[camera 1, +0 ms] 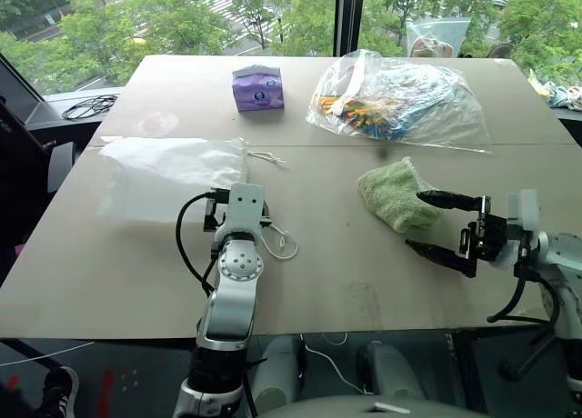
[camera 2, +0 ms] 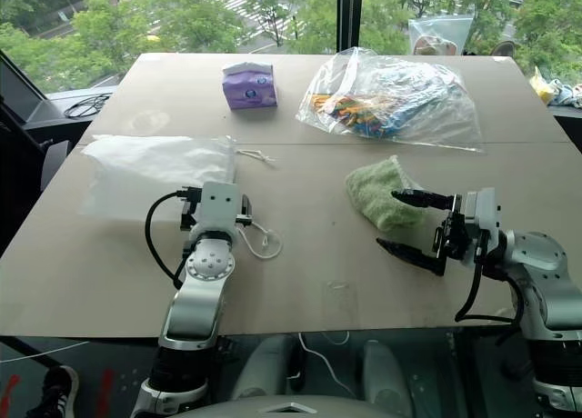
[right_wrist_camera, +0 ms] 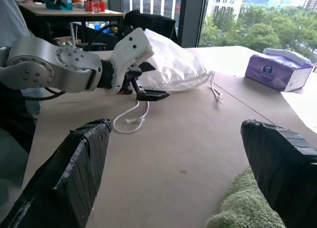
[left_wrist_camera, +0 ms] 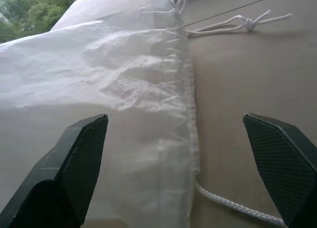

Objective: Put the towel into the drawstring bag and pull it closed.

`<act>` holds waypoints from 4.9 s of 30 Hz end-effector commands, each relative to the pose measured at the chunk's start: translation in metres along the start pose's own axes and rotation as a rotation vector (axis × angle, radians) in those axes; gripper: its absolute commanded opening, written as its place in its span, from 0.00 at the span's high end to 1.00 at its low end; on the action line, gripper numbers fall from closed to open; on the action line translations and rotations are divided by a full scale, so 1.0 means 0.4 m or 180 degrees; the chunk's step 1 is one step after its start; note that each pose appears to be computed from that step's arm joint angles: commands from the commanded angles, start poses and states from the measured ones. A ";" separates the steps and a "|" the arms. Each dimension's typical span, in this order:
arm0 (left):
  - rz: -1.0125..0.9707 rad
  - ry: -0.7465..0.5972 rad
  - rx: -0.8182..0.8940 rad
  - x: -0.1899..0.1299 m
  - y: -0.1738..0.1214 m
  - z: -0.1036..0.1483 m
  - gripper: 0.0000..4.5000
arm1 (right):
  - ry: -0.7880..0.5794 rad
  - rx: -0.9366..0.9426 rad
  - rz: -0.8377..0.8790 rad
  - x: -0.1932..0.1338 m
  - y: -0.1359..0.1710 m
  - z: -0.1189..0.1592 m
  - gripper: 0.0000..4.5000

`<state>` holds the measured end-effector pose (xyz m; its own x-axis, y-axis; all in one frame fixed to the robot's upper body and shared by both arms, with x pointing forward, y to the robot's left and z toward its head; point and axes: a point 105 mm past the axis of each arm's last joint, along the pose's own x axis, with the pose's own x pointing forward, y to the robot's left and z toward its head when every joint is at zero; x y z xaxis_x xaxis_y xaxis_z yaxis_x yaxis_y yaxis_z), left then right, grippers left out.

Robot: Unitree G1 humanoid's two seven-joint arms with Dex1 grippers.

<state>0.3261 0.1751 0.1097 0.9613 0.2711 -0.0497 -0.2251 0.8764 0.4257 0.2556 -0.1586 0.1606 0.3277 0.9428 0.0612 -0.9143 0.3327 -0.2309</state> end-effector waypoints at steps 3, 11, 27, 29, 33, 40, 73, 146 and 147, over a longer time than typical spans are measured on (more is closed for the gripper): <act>0.0189 -0.0113 0.0003 -0.005 0.012 0.011 0.00 | -0.0017 -0.0112 0.0002 0.015 0.007 0.011 0.01; 0.0387 -0.0118 0.0014 -0.005 0.038 0.003 0.49 | -0.0010 -0.0134 -0.0008 0.017 0.011 0.007 0.00; 0.0458 -0.0108 0.0146 -0.014 0.060 -0.012 0.99 | -0.0045 -0.0178 -0.0064 0.018 -0.001 0.007 0.00; 0.0411 0.0021 0.0167 -0.017 0.056 -0.024 0.88 | -0.0050 -0.0178 -0.0073 0.018 -0.002 0.007 0.00; 0.0298 -0.0346 0.0592 -0.011 0.034 0.021 0.52 | -0.0058 -0.0178 -0.0073 0.022 -0.003 0.005 0.00; 0.0797 -0.0346 0.1406 0.003 0.078 0.029 0.28 | -0.0058 -0.0197 -0.0071 0.023 -0.007 0.004 0.00; 0.0974 0.0011 0.0855 0.000 0.089 -0.038 0.28 | -0.0028 -0.0246 -0.0140 0.018 -0.011 -0.001 0.00; -0.1343 -0.0996 -0.1602 -0.036 -0.012 0.328 1.00 | 0.2494 0.2072 -0.1557 0.009 -0.098 -0.264 0.91; -0.1464 -0.1016 -0.1612 -0.041 -0.016 0.333 1.00 | 0.2396 0.2089 -0.1524 0.021 -0.100 -0.251 0.94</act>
<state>0.3408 0.1196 0.2075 0.9827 -0.1548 0.1019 0.1597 0.9863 -0.0420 0.3341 -0.1775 0.0974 0.6355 0.4905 -0.5963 -0.5318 0.8380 0.1226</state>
